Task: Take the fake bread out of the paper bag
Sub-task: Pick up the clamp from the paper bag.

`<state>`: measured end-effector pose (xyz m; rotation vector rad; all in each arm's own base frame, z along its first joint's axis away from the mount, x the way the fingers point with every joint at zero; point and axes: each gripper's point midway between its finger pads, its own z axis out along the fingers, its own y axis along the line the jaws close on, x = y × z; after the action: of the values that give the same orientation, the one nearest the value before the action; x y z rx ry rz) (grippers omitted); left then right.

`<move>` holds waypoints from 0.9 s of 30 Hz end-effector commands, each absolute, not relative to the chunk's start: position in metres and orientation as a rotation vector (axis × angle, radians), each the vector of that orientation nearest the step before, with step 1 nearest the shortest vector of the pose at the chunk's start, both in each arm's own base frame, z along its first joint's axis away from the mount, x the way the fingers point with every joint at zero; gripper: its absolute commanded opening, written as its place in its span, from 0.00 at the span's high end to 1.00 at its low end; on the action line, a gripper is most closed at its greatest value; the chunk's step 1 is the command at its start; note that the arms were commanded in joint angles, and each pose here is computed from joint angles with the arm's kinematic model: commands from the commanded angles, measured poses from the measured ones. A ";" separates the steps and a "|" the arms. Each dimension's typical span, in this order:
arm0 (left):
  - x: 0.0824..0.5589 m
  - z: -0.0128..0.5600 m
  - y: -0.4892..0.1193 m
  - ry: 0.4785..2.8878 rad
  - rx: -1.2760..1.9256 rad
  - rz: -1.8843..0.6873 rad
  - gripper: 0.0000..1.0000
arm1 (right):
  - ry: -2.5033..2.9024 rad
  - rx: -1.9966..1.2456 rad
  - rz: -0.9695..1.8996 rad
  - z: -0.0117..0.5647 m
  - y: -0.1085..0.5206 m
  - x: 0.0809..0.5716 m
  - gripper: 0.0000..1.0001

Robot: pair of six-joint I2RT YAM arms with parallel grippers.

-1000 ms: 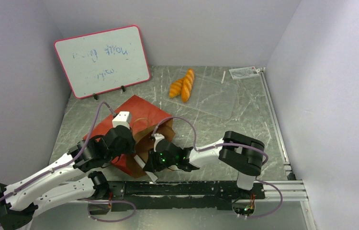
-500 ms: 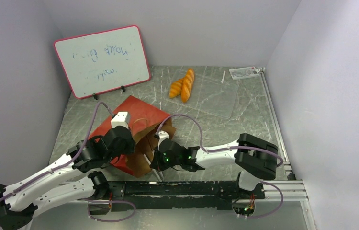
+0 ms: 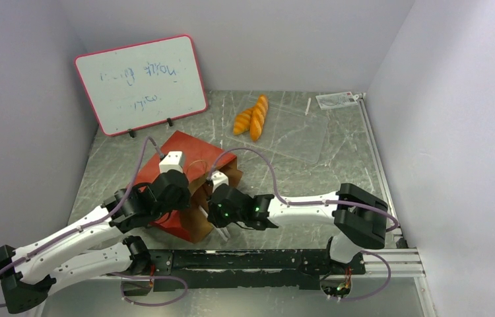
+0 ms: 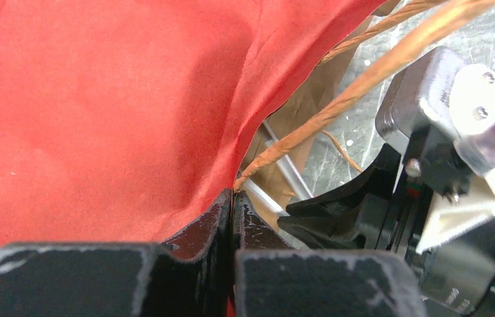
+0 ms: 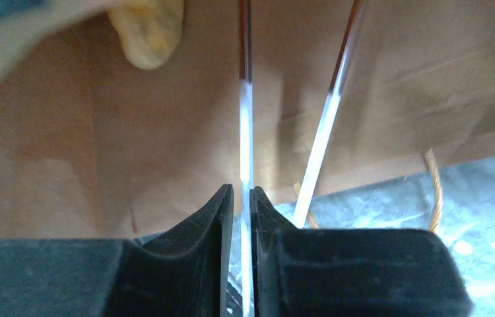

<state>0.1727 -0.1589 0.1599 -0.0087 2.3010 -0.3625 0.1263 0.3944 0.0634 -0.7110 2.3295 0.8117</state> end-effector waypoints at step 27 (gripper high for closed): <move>0.178 0.173 -0.177 2.220 -0.019 -0.505 0.93 | 2.006 -0.569 0.809 0.093 0.374 0.160 0.33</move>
<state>0.1800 -0.1699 0.1666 -0.0152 2.2251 -0.4491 0.1550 0.3461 0.0666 -0.6303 2.1146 0.6683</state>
